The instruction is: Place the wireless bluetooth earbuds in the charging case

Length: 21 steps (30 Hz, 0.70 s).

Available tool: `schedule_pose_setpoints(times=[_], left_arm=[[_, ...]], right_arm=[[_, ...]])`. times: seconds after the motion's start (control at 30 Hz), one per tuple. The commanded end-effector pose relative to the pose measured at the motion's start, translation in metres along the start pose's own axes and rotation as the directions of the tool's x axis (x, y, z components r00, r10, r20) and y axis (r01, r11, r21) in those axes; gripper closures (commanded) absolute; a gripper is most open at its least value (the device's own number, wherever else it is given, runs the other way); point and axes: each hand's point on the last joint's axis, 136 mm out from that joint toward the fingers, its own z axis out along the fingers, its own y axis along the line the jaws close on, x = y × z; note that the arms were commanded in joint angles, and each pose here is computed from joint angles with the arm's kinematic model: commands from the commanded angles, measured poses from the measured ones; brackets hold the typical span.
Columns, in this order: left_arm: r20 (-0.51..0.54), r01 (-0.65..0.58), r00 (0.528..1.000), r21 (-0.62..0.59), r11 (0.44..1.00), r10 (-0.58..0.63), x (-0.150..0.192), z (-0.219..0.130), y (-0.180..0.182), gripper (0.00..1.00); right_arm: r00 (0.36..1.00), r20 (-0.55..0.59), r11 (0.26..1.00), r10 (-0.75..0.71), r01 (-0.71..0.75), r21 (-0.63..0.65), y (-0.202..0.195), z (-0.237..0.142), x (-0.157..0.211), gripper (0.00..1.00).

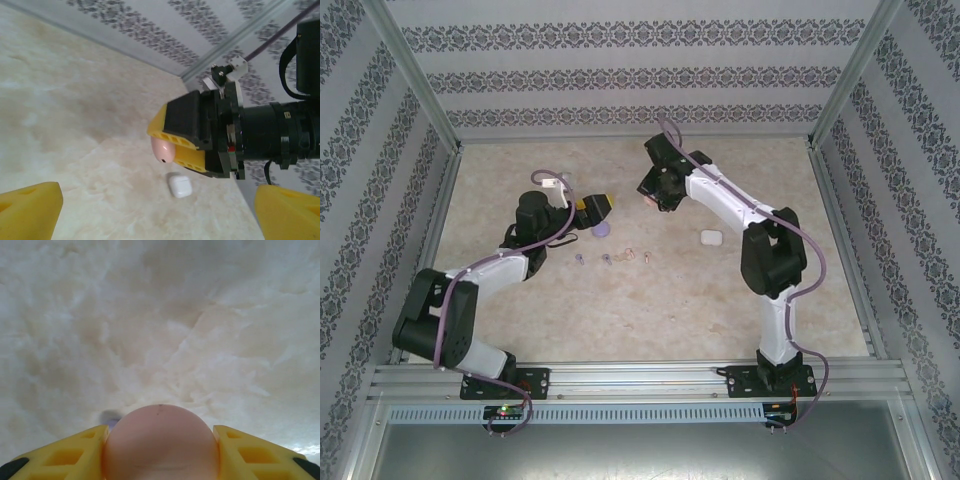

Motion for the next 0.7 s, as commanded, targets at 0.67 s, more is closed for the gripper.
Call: schedule_pose_setpoints(times=[0.67], left_arm=[[-0.007, 0.024, 1.000, 0.246, 0.969, -0.023, 0.029, 0.071, -0.038, 0.35]], right_arm=[[0.968, -0.041, 0.951, 0.248, -0.251, -0.180, 0.022, -0.042, 0.020, 0.52]])
